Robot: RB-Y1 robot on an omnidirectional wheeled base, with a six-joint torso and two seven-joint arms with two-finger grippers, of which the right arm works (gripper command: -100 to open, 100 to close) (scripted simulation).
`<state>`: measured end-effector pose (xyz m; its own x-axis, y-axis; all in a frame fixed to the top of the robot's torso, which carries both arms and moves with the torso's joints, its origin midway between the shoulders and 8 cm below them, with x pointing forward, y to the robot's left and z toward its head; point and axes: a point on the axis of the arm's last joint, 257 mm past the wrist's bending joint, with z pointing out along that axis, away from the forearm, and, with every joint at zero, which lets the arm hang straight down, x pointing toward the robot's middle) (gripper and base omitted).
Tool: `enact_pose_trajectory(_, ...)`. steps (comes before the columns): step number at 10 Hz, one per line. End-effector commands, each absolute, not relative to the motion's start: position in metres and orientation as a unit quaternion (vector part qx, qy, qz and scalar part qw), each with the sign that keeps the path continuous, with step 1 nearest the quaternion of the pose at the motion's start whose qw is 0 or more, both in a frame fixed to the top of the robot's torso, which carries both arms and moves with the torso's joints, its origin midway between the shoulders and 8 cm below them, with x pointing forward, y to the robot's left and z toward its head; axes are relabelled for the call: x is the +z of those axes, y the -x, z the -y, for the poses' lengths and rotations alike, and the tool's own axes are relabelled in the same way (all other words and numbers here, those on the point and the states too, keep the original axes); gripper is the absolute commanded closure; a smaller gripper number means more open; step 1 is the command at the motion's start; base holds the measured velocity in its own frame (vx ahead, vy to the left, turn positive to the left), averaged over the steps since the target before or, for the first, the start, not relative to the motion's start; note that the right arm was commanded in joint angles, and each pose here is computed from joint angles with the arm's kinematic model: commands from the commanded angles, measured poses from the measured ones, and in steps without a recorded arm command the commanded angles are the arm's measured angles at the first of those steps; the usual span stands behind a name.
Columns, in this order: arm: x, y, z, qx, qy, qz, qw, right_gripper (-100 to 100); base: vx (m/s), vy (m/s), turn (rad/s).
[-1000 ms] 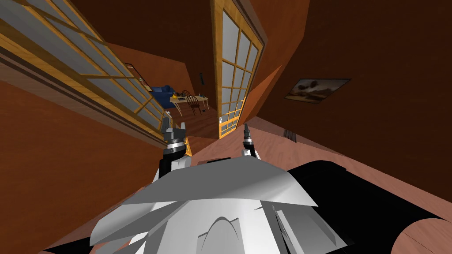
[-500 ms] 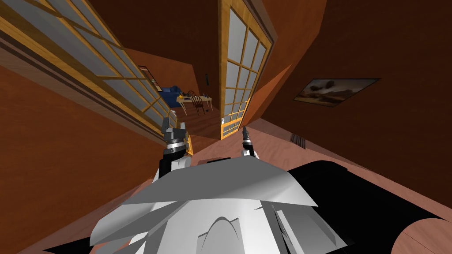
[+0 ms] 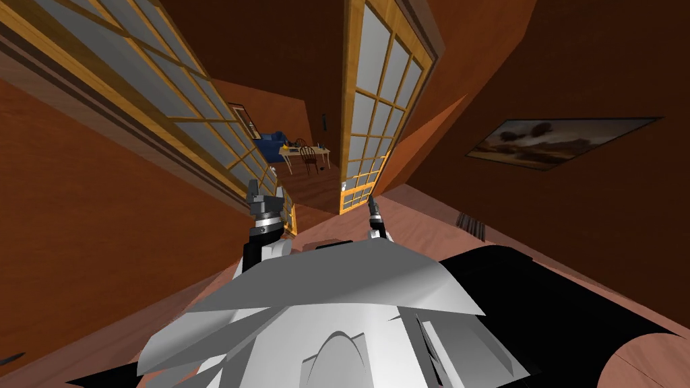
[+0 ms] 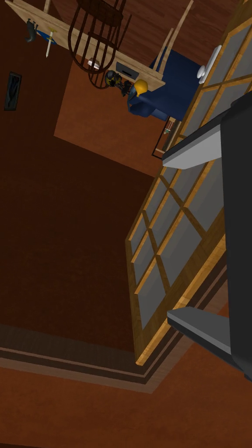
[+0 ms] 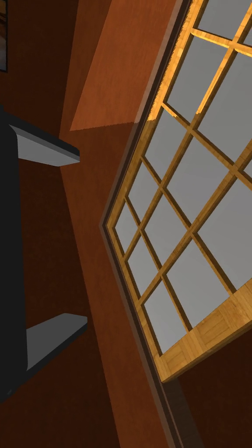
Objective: Push the door open
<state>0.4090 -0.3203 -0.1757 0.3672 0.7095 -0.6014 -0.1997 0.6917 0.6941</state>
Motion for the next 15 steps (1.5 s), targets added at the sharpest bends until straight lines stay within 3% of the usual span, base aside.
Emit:
enact_pose_trajectory(1,-0.188,-0.411,0.324,0.268,-0.258,-0.496,0.785,-100,0.048,-0.063,0.218)
enact_pose_trajectory(15,-0.275,-0.415,0.343,0.119,-0.209,-0.584,0.776,-100,0.049,-0.056,0.153)
